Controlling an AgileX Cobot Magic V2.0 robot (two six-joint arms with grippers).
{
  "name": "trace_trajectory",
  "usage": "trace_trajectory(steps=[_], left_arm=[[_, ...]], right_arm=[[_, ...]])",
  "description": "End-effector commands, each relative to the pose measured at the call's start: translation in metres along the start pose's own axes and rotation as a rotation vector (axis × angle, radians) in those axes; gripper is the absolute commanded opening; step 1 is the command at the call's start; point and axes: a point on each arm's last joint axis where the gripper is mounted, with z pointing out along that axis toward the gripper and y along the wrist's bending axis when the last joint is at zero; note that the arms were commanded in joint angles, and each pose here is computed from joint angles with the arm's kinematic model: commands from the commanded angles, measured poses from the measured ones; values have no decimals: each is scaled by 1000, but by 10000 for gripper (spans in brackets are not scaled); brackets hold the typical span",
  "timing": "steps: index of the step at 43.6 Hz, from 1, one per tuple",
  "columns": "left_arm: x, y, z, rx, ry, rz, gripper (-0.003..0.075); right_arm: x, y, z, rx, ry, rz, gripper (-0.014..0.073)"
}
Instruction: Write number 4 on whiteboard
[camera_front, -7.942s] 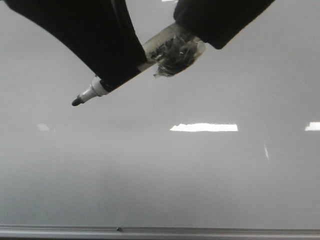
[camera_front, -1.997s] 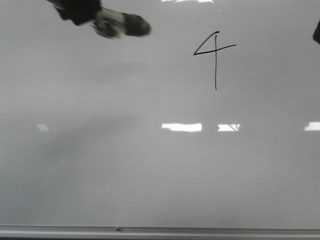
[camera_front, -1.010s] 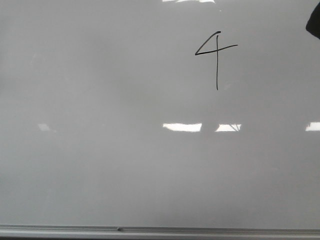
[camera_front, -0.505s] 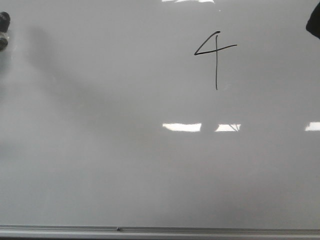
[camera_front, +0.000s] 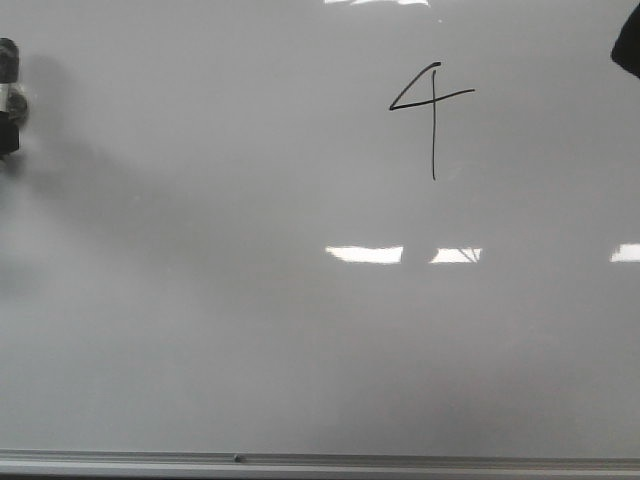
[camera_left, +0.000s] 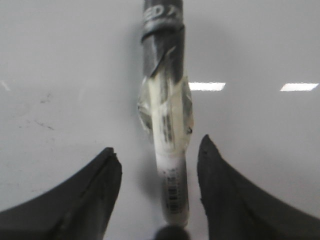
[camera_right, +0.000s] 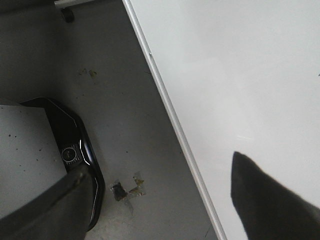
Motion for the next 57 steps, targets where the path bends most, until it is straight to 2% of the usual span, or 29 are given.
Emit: trace_trajectory(steps=[1, 7, 13, 22, 29, 36, 42, 49, 57], left_arm=[[-26, -1, -4, 1, -118, 3, 428], [-42, -5, -16, 6, -100, 42, 428], [-61, -10, -27, -14, 5, 100, 428], [-113, -28, -56, -63, 130, 141, 428], [-148, -49, -91, -53, 203, 173, 428], [-173, -66, -136, -13, 242, 182, 428], [-176, -75, -174, 51, 303, 174, 428], [-169, -72, -210, 84, 388, 186, 428], [-165, -64, -232, 82, 428, 178, 426]], right_arm=[[-11, -2, -10, 43, -84, 7, 589], [-12, -4, -11, 61, -104, 61, 589], [-16, -8, -17, 96, -114, 130, 589], [-18, -22, -37, 243, -67, 384, 589], [-11, -18, -58, 332, -90, 545, 589], [-3, -1, -90, 372, -217, 593, 589], [10, 17, -112, 385, -262, 585, 589], [28, 34, -122, 389, -272, 581, 589], [45, 46, -121, 396, -295, 574, 589]])
